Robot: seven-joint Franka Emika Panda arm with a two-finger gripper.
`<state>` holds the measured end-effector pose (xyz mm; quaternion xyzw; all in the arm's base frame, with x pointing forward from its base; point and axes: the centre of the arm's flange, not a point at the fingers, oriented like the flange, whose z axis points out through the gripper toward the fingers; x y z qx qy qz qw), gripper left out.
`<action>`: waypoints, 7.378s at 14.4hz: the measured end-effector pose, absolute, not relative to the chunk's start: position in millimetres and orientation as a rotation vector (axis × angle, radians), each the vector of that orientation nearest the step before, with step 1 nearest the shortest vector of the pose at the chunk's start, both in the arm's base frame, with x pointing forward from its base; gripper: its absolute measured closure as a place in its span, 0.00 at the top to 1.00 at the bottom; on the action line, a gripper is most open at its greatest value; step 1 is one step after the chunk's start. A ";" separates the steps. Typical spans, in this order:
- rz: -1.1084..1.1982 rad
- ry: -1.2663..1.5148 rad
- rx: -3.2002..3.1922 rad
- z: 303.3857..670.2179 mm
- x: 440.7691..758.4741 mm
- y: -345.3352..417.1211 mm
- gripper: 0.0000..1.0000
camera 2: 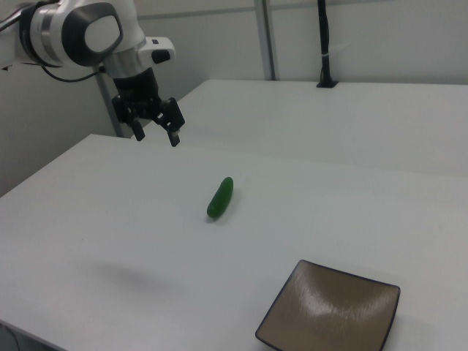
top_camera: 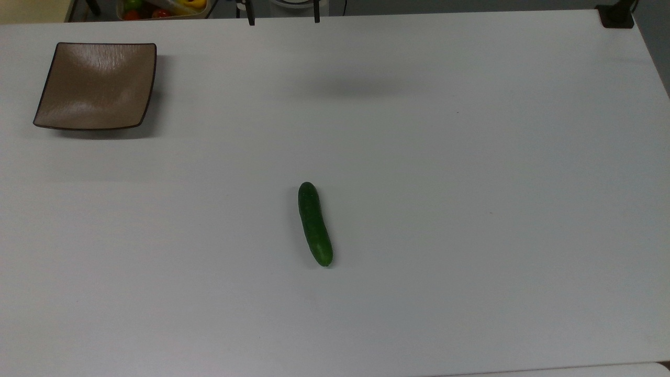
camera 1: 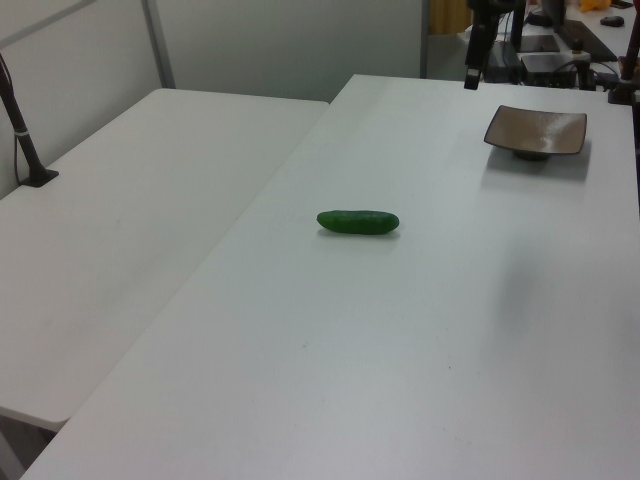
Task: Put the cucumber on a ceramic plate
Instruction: 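Move the open gripper down over the green cucumber, then lower the gripper around the cucumber and close on it, then lift the cucumber and carry it toward the brown square plate, then lower the cucumber onto the plate and open the gripper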
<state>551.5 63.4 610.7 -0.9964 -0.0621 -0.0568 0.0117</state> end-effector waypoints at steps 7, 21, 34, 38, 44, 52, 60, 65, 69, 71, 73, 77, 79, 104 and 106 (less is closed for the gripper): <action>-0.180 -0.199 -3.107 610.0 553.1 63.6 1.00; -0.177 -0.221 -3.057 568.7 590.0 88.8 1.00; -0.411 -0.203 -3.048 441.2 703.6 101.4 1.00; -0.432 -0.216 -3.056 406.9 720.0 105.0 1.00; -0.437 -0.268 -3.079 369.9 726.3 119.8 1.00; -0.450 -0.296 -3.096 337.9 730.8 126.3 1.00; -0.409 -0.391 -3.153 309.6 729.3 134.0 0.85; -0.410 -0.392 -3.153 309.5 729.8 134.2 0.41; -0.464 -0.386 -3.145 330.2 734.0 133.5 0.41; -0.526 -0.375 -3.134 360.1 733.6 132.1 0.41; -0.582 -0.324 -3.106 391.9 731.4 125.7 0.41; -0.569 -0.240 -3.072 446.7 713.0 112.1 0.41; -0.538 -0.204 -3.061 473.1 699.4 104.2 0.41; -0.082 -0.409 -3.151 479.8 527.5 -287.6 0.41; -0.098 -0.405 -3.173 448.0 520.6 -303.4 0.41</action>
